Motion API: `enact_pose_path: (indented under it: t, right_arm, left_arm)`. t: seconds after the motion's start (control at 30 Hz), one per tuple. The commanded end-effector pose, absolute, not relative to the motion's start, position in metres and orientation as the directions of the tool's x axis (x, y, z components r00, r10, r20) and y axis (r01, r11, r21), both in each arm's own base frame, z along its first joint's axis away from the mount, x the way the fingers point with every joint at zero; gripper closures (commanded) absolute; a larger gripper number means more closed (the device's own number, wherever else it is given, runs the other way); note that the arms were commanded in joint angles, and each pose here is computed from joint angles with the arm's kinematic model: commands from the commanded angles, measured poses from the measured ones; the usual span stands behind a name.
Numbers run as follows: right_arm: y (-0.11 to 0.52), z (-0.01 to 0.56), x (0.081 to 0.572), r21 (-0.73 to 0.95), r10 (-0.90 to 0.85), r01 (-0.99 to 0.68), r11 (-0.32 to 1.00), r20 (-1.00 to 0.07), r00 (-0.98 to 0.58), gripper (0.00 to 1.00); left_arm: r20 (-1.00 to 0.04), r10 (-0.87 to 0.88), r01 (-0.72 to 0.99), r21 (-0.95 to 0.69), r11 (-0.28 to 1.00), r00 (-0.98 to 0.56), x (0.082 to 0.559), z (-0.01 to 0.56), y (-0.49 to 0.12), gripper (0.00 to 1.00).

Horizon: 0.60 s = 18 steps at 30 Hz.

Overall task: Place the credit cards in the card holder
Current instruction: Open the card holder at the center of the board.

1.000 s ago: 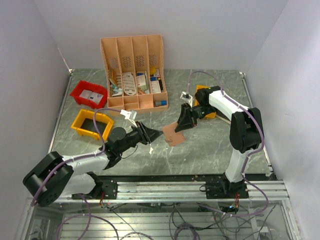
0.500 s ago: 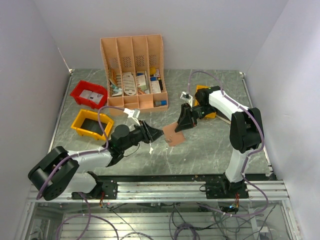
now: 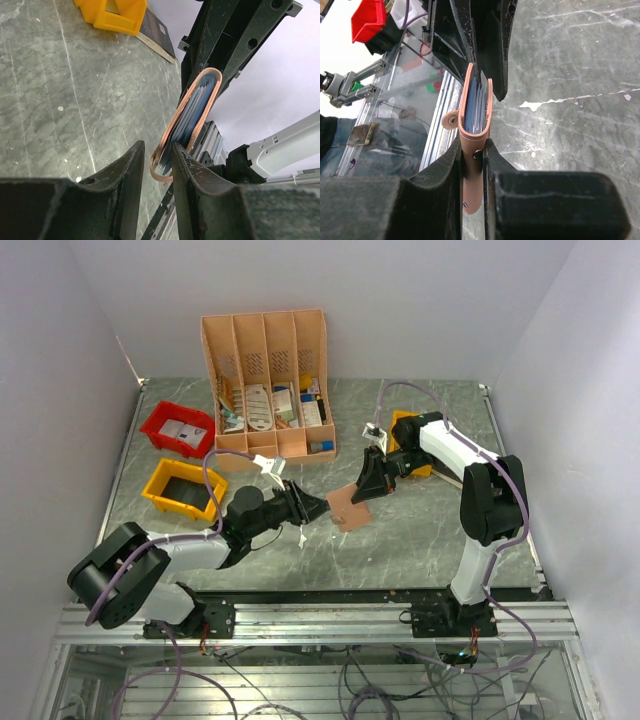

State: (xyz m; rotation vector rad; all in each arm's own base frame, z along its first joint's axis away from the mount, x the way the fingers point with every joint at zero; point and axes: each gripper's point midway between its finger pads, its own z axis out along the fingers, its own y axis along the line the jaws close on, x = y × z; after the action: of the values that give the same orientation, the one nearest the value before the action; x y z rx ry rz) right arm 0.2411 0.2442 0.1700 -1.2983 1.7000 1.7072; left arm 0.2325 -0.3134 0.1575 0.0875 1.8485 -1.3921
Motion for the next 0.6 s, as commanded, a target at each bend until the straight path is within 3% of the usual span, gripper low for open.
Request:
enact_pose_path:
  t: [0.0,0.1,0.27,0.37,0.43,0.57]
  right_arm:
    - [0.249,0.185,0.235,0.550,-0.274,-0.809,-0.206,-0.826,-0.492,1.00]
    - [0.250,0.184,0.235,0.550,-0.275,-0.808,-0.208,-0.826,-0.492,1.00]
    - [0.251,0.183,0.234,0.558,-0.279,-0.803,-0.210,-0.821,-0.498,1.00]
    - [0.251,0.181,0.235,0.563,-0.280,-0.800,-0.208,-0.818,-0.503,1.00]
    - [0.251,0.179,0.235,0.572,-0.283,-0.794,-0.205,-0.811,-0.511,0.97]
    - [0.250,0.172,0.239,0.588,-0.314,-0.788,-0.184,-0.795,-0.520,0.84]
  left_arm:
    - [-0.650,-0.413,0.557,-0.760,0.334,-0.638,0.238,0.183,-0.322,0.60]
    - [-0.647,-0.418,0.561,-0.762,0.322,-0.638,0.237,0.184,-0.322,0.61]
    - [-0.648,-0.426,0.581,-0.759,0.293,-0.632,0.235,0.189,-0.324,0.71]
    - [-0.657,-0.417,0.602,-0.750,0.274,-0.628,0.232,0.193,-0.326,0.85]
    - [-0.662,-0.411,0.611,-0.745,0.270,-0.626,0.231,0.194,-0.326,0.93]
    - [-0.661,-0.408,0.597,-0.748,0.289,-0.630,0.231,0.187,-0.324,0.93]
